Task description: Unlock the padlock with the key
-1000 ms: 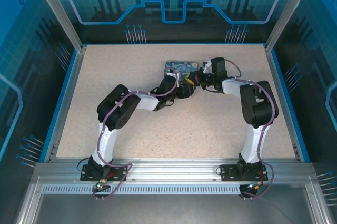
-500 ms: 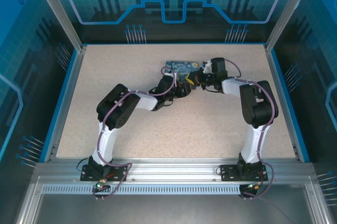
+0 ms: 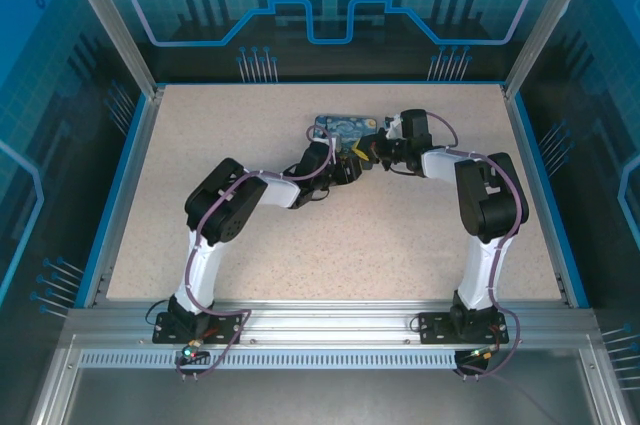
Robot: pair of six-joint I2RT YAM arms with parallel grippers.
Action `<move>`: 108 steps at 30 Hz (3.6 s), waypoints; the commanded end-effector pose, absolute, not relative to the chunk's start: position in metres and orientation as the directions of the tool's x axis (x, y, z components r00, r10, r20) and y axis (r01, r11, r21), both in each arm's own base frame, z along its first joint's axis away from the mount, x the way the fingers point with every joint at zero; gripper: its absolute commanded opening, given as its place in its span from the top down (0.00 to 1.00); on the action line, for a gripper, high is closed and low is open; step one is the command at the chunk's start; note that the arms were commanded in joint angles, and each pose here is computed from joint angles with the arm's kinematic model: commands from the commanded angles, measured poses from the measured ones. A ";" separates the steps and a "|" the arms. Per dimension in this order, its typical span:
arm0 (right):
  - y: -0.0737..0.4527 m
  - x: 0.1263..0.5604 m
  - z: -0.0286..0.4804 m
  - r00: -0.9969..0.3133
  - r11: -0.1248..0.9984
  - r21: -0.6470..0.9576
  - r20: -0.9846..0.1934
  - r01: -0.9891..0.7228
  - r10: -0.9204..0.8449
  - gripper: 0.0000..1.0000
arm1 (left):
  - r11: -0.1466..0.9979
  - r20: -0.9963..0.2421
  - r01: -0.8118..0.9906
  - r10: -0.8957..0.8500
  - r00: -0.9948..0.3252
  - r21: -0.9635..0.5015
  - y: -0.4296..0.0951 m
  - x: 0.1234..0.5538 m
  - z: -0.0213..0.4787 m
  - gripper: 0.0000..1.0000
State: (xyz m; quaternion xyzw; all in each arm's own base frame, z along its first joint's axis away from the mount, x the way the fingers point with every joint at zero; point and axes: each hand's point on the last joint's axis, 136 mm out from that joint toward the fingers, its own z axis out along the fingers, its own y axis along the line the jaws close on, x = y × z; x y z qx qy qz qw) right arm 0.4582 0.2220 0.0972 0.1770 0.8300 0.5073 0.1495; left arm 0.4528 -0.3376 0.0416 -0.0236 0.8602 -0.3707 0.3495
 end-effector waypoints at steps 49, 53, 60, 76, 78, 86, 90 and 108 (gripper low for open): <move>0.223 0.453 0.073 -0.893 0.440 0.873 -0.012 0.210 0.450 1.00 | 0.657 -0.507 0.110 -0.453 -0.733 -0.746 -0.321 0.450 0.038 0.59; 0.222 0.450 0.072 -0.889 0.437 0.869 0.005 0.230 0.458 1.00 | 0.691 -0.536 0.103 -0.449 -0.715 -0.716 -0.324 0.446 0.034 0.59; 0.220 0.441 0.060 -0.875 0.425 0.859 0.052 0.284 0.481 1.00 | 0.713 -0.579 0.074 -0.500 -0.644 -0.698 -0.323 0.444 0.029 0.60; 0.217 0.436 0.060 -0.866 0.427 0.852 0.060 0.303 0.496 1.00 | 0.718 -0.581 0.036 -0.533 -0.615 -0.695 -0.326 0.453 0.017 0.67; 0.217 0.435 0.060 -0.868 0.429 0.851 0.061 0.303 0.493 1.00 | 0.714 -0.581 0.038 -0.537 -0.611 -0.699 -0.327 0.456 0.017 0.70; 0.214 0.437 0.058 -0.866 0.432 0.847 0.064 0.309 0.495 1.00 | 0.697 -0.573 0.057 -0.537 -0.619 -0.715 -0.331 0.458 0.025 1.00; 0.214 0.440 0.062 -0.865 0.427 0.852 0.058 0.303 0.499 1.00 | 0.680 -0.552 0.061 -0.535 -0.640 -0.730 -0.330 0.450 0.035 1.00; 0.217 0.436 0.078 -0.888 0.386 0.890 0.044 0.243 0.458 1.00 | 0.410 -0.261 0.045 -0.489 -0.832 -0.911 -0.327 0.402 0.103 1.00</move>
